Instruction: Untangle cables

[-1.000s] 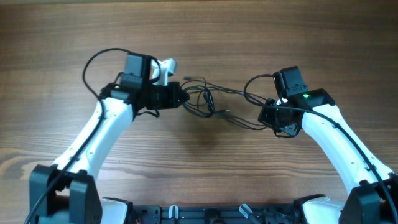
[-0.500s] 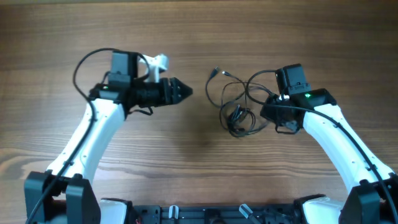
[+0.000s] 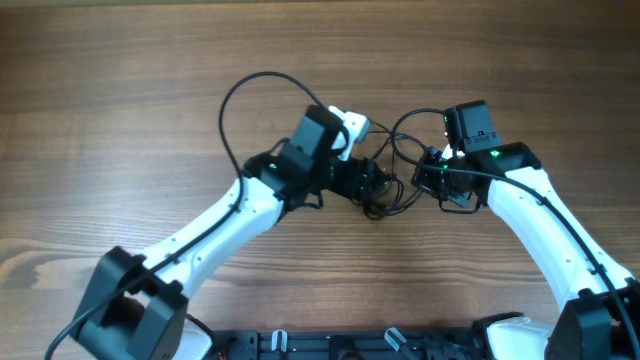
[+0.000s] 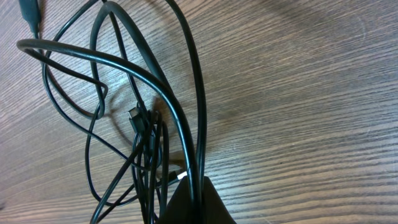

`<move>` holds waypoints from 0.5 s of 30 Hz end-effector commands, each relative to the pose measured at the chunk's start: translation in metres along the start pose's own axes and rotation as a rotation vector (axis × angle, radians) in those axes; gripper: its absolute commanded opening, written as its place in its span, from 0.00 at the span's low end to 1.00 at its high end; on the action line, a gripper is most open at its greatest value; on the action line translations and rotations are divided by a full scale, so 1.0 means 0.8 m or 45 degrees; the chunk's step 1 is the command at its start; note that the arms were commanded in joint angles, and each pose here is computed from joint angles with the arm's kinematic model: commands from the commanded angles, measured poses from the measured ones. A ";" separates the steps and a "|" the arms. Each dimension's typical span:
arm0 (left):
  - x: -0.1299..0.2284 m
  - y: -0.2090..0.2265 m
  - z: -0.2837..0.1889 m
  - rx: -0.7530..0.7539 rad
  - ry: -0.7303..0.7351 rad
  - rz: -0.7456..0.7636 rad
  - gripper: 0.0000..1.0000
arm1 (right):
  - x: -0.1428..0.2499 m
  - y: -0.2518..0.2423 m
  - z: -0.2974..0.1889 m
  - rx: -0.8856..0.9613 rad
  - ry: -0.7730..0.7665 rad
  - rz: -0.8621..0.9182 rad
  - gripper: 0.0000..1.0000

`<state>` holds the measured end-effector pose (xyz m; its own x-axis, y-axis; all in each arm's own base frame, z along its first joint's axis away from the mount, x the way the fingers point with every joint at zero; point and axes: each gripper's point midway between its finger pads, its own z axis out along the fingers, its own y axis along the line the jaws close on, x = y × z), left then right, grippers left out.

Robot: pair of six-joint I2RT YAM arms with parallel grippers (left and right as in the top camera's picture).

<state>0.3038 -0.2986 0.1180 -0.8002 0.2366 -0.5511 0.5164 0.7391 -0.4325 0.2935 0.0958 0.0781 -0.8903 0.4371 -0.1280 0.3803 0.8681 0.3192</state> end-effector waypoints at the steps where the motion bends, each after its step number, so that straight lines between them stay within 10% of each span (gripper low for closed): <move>1: 0.001 0.008 0.023 -0.071 -0.014 0.039 0.79 | 0.002 0.002 0.001 -0.013 0.019 -0.011 0.04; 15: 0.049 -0.034 0.077 0.047 0.119 0.115 0.77 | 0.002 0.003 0.001 -0.017 0.022 -0.010 0.04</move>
<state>0.2889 -0.3376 0.0740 -0.7785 0.3249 -0.5369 0.5731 0.7168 -0.3972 0.2931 0.0968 0.0783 -0.8913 0.4361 -0.1239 0.3791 0.8669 0.3237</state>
